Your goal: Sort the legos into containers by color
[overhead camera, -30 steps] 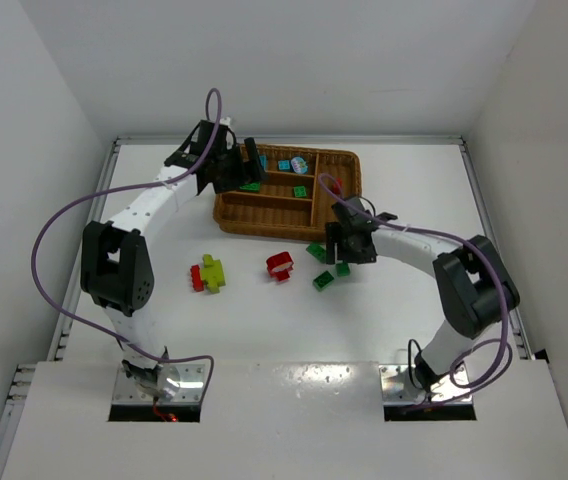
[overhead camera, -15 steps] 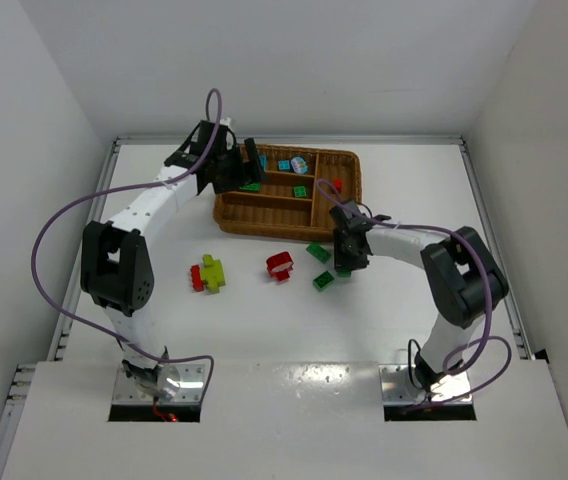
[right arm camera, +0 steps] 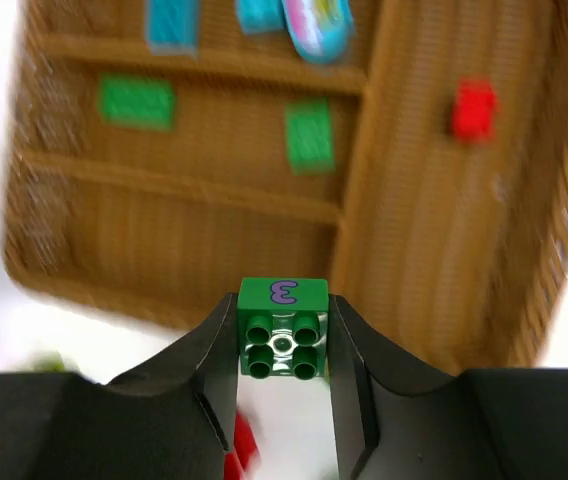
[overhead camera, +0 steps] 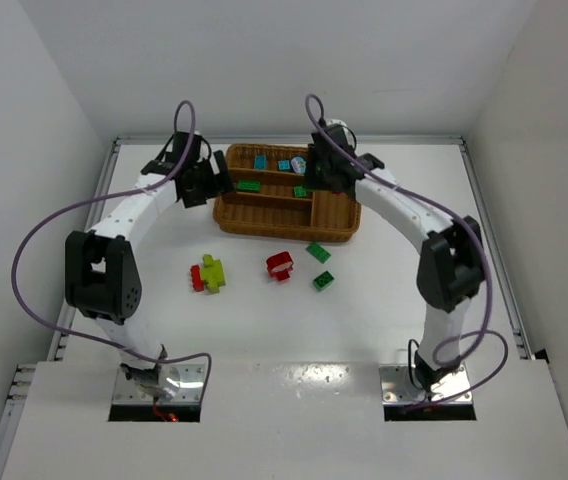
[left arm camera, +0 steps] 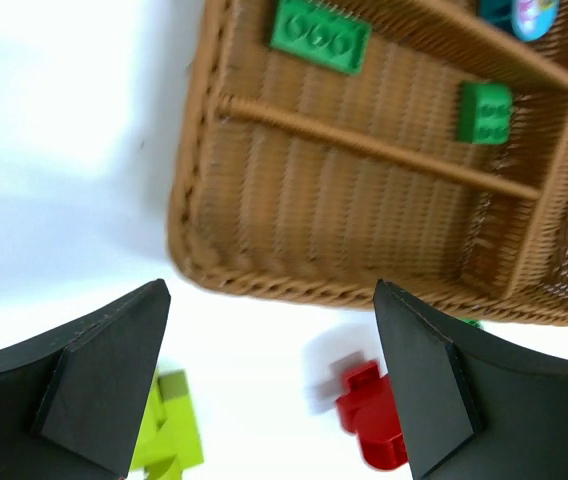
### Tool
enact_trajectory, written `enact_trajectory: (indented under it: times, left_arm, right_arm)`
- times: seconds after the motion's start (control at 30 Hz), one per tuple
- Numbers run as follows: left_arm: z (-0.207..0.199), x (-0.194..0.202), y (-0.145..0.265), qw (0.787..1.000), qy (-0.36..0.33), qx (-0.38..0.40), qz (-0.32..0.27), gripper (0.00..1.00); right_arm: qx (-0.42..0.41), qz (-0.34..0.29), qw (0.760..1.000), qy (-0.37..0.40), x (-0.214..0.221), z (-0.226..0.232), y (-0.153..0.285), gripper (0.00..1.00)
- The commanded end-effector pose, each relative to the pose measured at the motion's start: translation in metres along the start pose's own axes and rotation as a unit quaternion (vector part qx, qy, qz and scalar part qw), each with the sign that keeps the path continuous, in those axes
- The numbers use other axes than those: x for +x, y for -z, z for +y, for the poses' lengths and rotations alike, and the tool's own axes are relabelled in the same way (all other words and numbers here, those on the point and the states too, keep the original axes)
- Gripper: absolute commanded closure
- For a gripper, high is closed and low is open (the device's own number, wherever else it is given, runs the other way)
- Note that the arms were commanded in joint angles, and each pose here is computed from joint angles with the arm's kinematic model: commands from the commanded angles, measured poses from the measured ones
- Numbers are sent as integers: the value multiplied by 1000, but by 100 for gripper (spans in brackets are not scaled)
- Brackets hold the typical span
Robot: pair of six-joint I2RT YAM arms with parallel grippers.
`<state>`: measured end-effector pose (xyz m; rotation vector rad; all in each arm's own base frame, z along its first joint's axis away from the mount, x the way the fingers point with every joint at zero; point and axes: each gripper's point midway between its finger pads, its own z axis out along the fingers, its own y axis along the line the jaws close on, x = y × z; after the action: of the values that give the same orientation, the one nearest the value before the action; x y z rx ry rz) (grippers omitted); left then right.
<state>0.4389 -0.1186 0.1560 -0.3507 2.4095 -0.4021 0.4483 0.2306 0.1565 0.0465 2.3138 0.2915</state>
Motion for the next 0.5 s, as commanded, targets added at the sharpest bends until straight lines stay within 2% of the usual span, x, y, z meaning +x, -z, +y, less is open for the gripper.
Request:
enact_trajectory:
  times: [0.0, 0.27, 0.37, 0.4, 0.43, 0.47]
  left_arm:
    - [5, -8, 22, 1000, 2, -9, -28, 11]
    - [16, 2, 25, 999, 16, -12, -37, 11]
    - [18, 4, 21, 999, 15, -9, -28, 11]
    - [18, 4, 21, 999, 15, -9, -28, 11]
    - [19, 6, 18, 1000, 15, -11, -24, 11]
    - [19, 6, 18, 1000, 15, -11, -24, 11]
  right_arm:
    - [4, 1, 1000, 1, -10, 11, -42, 80]
    - [-26, -45, 999, -2, -55, 47, -100, 79]
    - [-35, -30, 999, -4, -48, 54, -126, 76]
    - [-32, -23, 999, -3, -43, 53, -132, 72]
    - [-29, -19, 999, -2, -40, 52, -137, 49]
    - [-32, -24, 999, -3, -44, 55, -139, 40]
